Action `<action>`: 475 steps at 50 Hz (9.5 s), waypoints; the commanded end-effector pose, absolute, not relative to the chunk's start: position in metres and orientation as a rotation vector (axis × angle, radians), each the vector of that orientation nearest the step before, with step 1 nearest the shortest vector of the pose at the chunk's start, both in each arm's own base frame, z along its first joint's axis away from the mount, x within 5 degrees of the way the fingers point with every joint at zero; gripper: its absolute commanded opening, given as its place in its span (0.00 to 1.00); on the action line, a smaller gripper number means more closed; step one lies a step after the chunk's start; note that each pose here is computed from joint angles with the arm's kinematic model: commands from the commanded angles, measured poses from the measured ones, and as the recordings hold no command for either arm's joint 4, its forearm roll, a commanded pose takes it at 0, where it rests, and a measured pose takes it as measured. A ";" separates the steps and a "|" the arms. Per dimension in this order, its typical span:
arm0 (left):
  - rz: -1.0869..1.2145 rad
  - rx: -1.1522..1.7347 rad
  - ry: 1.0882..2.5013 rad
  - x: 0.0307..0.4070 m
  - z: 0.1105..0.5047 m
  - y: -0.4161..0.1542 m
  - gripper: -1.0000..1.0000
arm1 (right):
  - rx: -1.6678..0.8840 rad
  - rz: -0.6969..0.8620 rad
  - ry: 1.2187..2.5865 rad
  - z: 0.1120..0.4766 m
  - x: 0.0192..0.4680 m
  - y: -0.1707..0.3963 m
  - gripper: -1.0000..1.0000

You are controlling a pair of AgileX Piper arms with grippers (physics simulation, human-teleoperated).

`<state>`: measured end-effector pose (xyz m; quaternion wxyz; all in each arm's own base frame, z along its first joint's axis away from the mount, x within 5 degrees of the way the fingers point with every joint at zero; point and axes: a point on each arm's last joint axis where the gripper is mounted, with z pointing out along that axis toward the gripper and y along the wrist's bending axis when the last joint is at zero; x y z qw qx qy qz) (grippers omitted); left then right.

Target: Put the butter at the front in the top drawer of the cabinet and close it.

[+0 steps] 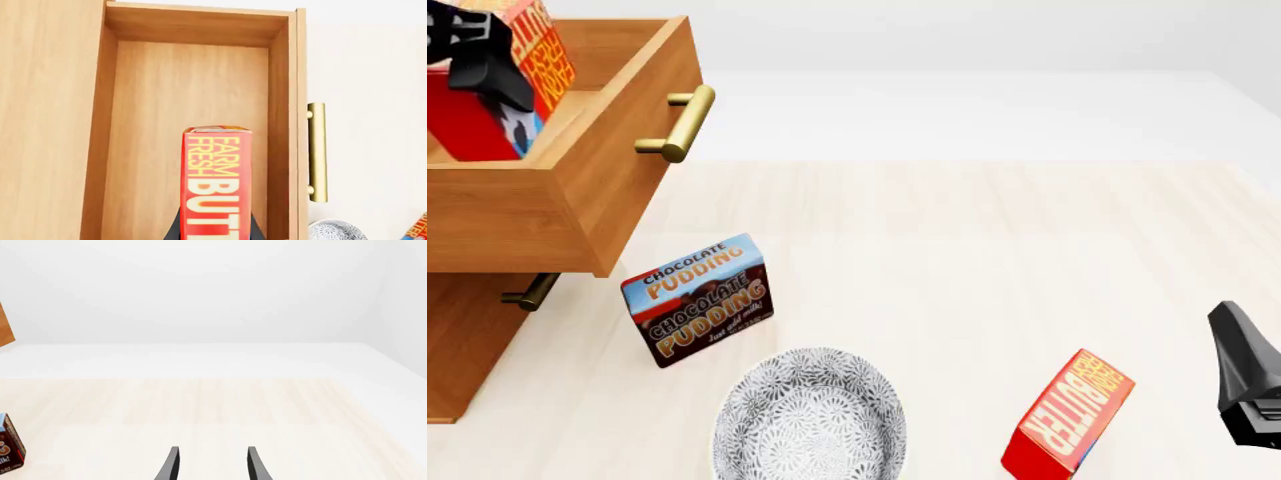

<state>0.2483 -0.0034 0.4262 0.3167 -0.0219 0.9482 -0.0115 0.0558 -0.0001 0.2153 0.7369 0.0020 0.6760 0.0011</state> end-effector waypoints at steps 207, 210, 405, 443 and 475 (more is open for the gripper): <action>0.007 -0.066 2.590 0.289 0.402 0.010 1.00 | 0.003 0.002 1.485 0.215 0.056 0.000 1.00; 0.007 -0.047 2.577 0.285 0.406 0.008 1.00 | 0.003 0.002 1.485 0.215 0.056 0.000 1.00; -0.525 0.431 2.134 0.299 0.356 -0.228 1.00 | 0.004 0.001 1.484 0.220 0.055 0.000 1.00; -0.451 0.288 2.200 0.322 0.313 -0.189 1.00 | 0.004 0.001 1.485 0.221 0.055 0.000 1.00; -0.371 0.179 2.214 0.326 0.312 -0.143 1.00 | 0.004 0.002 1.485 0.221 0.055 0.000 1.00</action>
